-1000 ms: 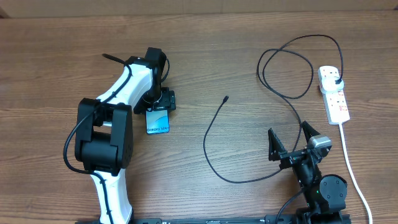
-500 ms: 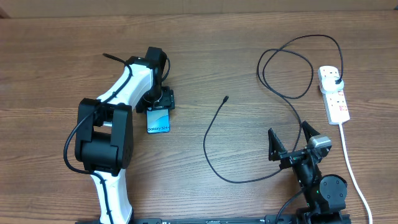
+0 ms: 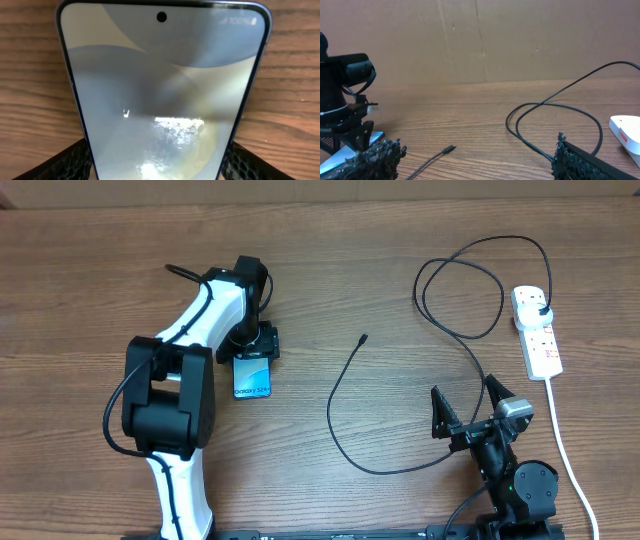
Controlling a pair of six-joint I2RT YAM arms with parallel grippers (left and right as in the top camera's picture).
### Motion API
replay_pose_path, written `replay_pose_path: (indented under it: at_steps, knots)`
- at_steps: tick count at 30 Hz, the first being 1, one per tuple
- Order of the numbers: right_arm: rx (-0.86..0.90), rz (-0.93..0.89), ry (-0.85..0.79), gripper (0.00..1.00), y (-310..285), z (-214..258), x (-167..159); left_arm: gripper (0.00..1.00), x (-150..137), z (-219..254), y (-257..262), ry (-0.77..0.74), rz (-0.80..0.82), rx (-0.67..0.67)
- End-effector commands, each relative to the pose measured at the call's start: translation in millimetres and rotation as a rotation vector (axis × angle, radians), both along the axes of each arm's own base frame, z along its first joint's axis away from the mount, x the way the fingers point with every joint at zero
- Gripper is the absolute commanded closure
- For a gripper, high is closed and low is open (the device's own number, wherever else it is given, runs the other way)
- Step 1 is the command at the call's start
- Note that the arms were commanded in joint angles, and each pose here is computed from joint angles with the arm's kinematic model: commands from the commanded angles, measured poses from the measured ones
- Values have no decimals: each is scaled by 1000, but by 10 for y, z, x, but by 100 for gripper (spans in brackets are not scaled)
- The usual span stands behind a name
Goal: Plug charger to phone and switch on socket
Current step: 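Lift the phone with the left gripper and tilt it upright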
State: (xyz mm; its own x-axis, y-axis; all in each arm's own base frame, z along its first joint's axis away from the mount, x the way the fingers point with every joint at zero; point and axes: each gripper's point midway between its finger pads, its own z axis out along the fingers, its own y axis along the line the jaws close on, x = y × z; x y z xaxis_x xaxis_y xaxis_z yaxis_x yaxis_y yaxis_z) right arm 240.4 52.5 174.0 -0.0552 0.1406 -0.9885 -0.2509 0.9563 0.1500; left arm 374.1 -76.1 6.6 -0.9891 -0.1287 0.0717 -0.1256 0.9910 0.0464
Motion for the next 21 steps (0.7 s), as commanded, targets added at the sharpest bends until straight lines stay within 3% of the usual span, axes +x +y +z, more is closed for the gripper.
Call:
replay_pose_path:
  at_steps: [1,12,21]
  knots:
    - [0,0,-4,0,4,-19,0,23,285,281,-31,-81,-1,-4]
    - [0,0,-4,0,4,-19,0,23,508,891,-151,-147,2,-60]
    - [0,0,-4,0,4,-19,0,21,404,1089,-706,-81,30,-389]
